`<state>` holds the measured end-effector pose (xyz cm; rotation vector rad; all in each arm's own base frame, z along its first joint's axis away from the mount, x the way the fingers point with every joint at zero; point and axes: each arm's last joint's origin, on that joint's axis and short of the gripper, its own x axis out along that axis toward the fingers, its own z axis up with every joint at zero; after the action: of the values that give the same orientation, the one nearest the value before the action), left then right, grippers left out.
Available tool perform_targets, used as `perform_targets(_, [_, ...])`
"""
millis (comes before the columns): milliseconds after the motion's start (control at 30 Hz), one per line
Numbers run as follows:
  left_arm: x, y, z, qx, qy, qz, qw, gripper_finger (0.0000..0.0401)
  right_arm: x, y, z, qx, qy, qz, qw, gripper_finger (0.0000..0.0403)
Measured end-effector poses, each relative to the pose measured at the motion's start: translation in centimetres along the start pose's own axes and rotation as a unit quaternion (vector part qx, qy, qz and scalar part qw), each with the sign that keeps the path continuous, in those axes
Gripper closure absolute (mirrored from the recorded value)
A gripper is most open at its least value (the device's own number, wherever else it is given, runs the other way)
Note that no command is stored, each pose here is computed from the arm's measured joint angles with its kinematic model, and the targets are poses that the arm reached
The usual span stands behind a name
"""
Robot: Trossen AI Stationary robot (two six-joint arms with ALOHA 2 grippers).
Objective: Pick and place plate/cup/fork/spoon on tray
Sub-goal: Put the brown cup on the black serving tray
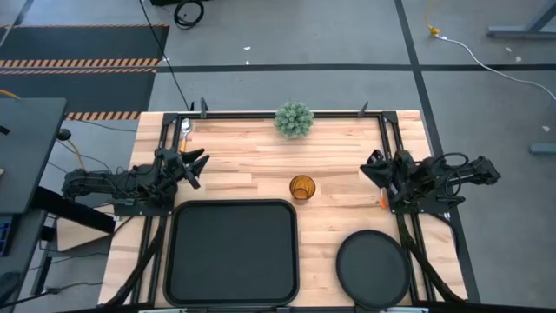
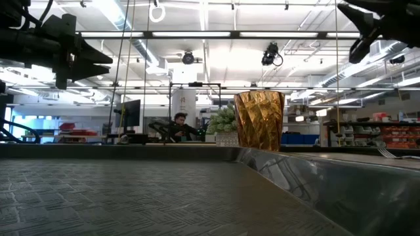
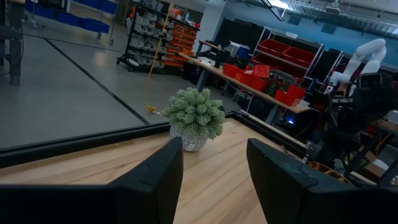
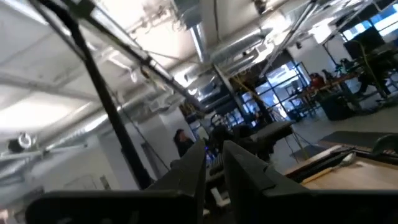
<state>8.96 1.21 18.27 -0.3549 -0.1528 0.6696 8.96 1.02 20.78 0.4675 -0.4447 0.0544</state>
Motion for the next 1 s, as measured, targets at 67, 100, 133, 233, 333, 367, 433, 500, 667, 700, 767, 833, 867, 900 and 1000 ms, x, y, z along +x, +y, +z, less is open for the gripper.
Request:
perform_targets(67, [0.0,0.0,0.0,0.000,0.000,0.000,1.000,0.0218,0.0,0.1,-0.1,-0.010,0.008,0.011,1.000,0.0341])
perform_targets(100, [0.0,0.0,0.0,0.000,0.000,0.000,1.000,0.0218,0.0,0.2,-0.2,-0.012,0.017,0.024,0.999,0.0341])
perform_targets(133, [0.0,0.0,0.0,0.000,0.000,0.000,1.000,0.0218,-0.1,0.4,-0.3,-0.011,0.028,0.046,0.998,0.0341])
perform_targets(233, [0.0,0.0,0.0,0.000,0.000,0.000,1.000,0.0218,-0.2,0.9,-0.6,0.006,0.060,0.116,0.991,0.0341])
perform_targets(333, [0.0,0.0,0.0,0.000,0.000,0.000,1.000,0.0218,-0.3,1.2,-0.7,0.017,0.076,0.151,0.985,0.0341])
perform_targets(367, [0.0,0.0,0.0,0.000,0.000,0.000,1.000,0.0218,-0.3,1.3,-0.7,0.018,0.078,0.155,0.985,0.0341])
perform_targets(433, [0.0,0.0,0.0,0.000,0.000,0.000,1.000,0.0218,-0.3,1.4,-0.8,0.020,0.080,0.160,0.984,0.0341])
perform_targets(500, [0.0,0.0,0.0,0.000,0.000,0.000,1.000,0.0218,-0.3,1.4,-0.8,0.019,0.083,0.162,0.983,0.0341])
perform_targets(667, [0.0,0.0,0.0,0.000,0.000,0.000,1.000,0.0218,-0.4,1.1,-1.7,0.046,0.130,0.142,0.980,0.0341])
perform_targets(700, [0.0,0.0,0.0,0.000,0.000,0.000,1.000,0.0218,-0.5,1.0,-1.9,0.050,0.141,0.137,0.979,0.0341])
perform_targets(767, [0.0,0.0,0.0,0.000,0.000,0.000,1.000,0.0218,-0.5,0.9,-2.3,0.055,0.163,0.129,0.977,0.0341])
perform_targets(833, [0.0,0.0,0.0,0.000,0.000,0.000,1.000,0.0218,-0.6,0.8,-2.5,0.053,0.178,0.123,0.975,0.0341])
perform_targets(867, [0.0,0.0,0.0,0.000,0.000,0.000,1.000,0.0218,-0.6,0.7,-2.6,0.052,0.180,0.122,0.975,0.0341])
perform_targets(900, [0.0,0.0,0.0,0.000,0.000,0.000,1.000,0.0218,-0.6,0.7,-2.6,0.052,0.181,0.122,0.975,0.0341])
perform_targets(1000, [0.0,0.0,0.0,0.000,0.000,0.000,1.000,0.0218,-0.6,0.7,-2.6,0.052,0.181,0.122,0.975,0.0341])
